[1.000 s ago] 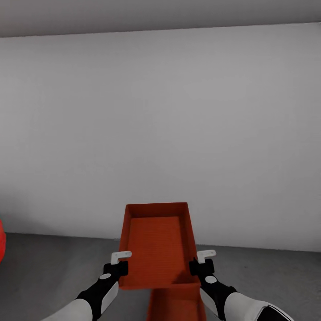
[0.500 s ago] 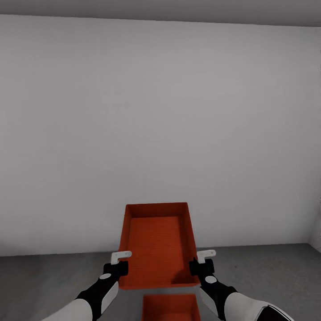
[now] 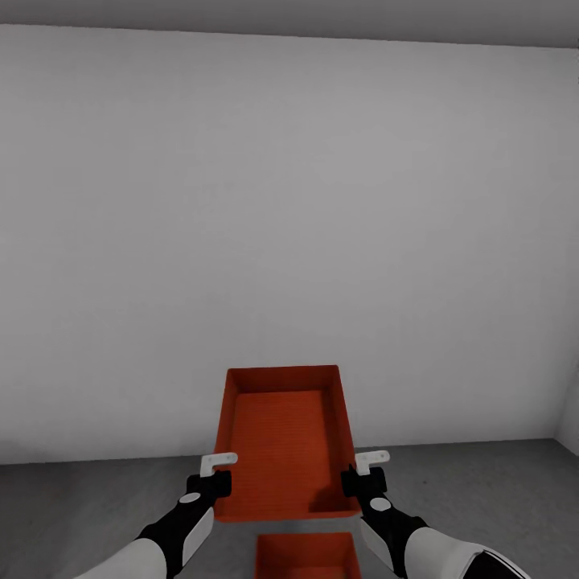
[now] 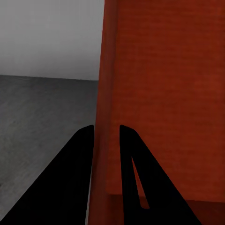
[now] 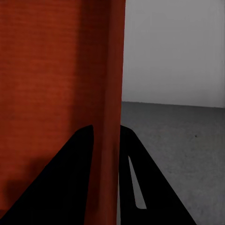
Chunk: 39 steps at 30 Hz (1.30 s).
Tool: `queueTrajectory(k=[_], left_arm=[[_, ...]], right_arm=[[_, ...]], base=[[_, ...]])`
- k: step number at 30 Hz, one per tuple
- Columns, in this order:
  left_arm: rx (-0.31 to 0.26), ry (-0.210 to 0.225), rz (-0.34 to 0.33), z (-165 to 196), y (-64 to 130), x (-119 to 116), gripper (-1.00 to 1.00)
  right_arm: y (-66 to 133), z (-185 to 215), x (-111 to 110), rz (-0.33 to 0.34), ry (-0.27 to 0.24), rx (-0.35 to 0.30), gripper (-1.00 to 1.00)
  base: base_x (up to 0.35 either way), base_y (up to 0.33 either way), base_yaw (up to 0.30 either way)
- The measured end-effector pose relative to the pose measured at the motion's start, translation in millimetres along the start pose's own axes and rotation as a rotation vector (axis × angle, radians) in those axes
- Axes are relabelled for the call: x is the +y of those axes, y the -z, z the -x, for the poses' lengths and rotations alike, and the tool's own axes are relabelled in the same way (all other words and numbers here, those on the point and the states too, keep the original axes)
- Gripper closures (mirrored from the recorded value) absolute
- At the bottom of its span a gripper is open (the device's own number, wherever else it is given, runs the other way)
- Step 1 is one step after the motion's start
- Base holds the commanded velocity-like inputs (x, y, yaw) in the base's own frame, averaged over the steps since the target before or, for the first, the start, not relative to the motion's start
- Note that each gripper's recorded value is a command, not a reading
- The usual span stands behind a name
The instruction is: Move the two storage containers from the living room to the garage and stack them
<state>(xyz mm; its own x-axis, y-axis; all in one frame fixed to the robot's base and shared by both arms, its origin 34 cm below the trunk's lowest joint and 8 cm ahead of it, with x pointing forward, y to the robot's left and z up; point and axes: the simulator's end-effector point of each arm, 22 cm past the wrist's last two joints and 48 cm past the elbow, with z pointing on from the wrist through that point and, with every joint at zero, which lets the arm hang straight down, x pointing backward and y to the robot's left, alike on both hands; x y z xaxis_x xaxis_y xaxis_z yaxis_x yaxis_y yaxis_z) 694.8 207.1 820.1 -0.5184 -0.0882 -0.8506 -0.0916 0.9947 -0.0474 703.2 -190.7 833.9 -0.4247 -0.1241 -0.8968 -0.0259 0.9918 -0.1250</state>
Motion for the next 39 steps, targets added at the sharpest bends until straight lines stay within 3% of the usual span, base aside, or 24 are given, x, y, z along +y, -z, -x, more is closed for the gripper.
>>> queueTrajectory(k=[15, 39], left_arm=[[-0.001, 0.001, 0.000, -0.6, 0.0, 0.0, 1.00], [0.001, 0.000, 0.000, -1.1, -0.3, 0.0, 1.00]], right_arm=[[0.0, 0.1, 0.0, 0.000, 0.002, -0.001, 1.00], [-0.2, -0.9, 0.1, 0.000, 0.000, 0.001, 1.00]], base=[[0.000, -0.195, 0.000], [0.000, -0.003, 0.000]])
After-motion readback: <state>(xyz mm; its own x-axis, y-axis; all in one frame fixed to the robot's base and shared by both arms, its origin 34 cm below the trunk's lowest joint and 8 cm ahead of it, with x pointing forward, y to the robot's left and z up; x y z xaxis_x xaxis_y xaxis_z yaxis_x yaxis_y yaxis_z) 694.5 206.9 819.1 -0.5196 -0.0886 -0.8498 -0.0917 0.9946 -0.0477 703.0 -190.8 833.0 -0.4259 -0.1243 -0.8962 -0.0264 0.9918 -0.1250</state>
